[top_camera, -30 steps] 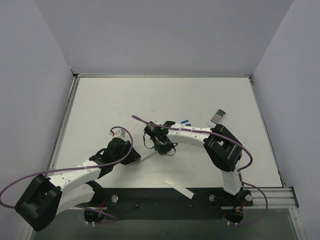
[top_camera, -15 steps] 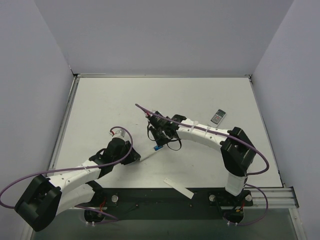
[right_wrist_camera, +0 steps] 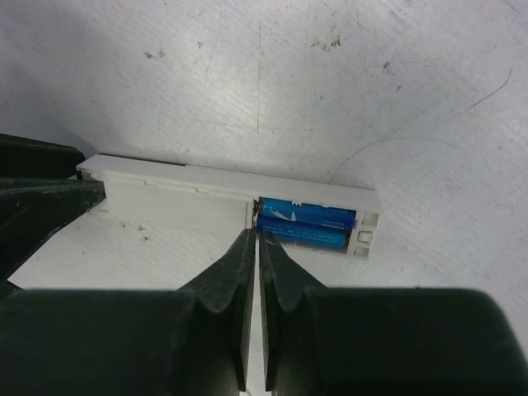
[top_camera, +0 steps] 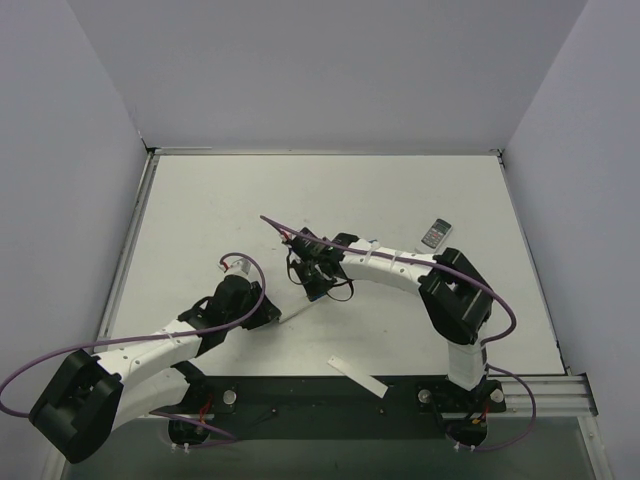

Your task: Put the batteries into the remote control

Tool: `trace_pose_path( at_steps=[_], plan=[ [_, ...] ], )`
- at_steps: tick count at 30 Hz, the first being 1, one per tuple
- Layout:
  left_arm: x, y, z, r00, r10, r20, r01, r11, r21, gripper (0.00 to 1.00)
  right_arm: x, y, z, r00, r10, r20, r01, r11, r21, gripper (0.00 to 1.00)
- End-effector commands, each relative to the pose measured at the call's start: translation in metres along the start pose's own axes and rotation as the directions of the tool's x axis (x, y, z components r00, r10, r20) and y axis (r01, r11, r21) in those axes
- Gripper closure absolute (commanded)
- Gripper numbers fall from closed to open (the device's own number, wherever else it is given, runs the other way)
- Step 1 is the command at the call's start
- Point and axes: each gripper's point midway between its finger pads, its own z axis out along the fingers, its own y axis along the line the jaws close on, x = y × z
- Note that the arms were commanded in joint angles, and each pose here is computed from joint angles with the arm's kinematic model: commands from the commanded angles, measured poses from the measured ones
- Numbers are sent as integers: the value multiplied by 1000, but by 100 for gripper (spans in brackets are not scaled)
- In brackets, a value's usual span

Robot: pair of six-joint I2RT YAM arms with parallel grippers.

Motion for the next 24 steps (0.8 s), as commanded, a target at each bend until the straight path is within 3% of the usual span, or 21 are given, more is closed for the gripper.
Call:
trace_pose_path(
  at_steps=[1,18,24],
  plan=[
    [4,15,-1,1000,21,-15,-22,997,-72,64,-1,2,9,1000,0,-7,0,1000,2,98],
    [3,16,-2,1000,23,-16,-24,997,-79,64,-4,-11,7,1000,19,8,-19,999,47,99],
    [3,16,-2,1000,24,-14,-25,996,-80,64,-20,-23,-10,997,23,67,-27,997,68,99]
  ],
)
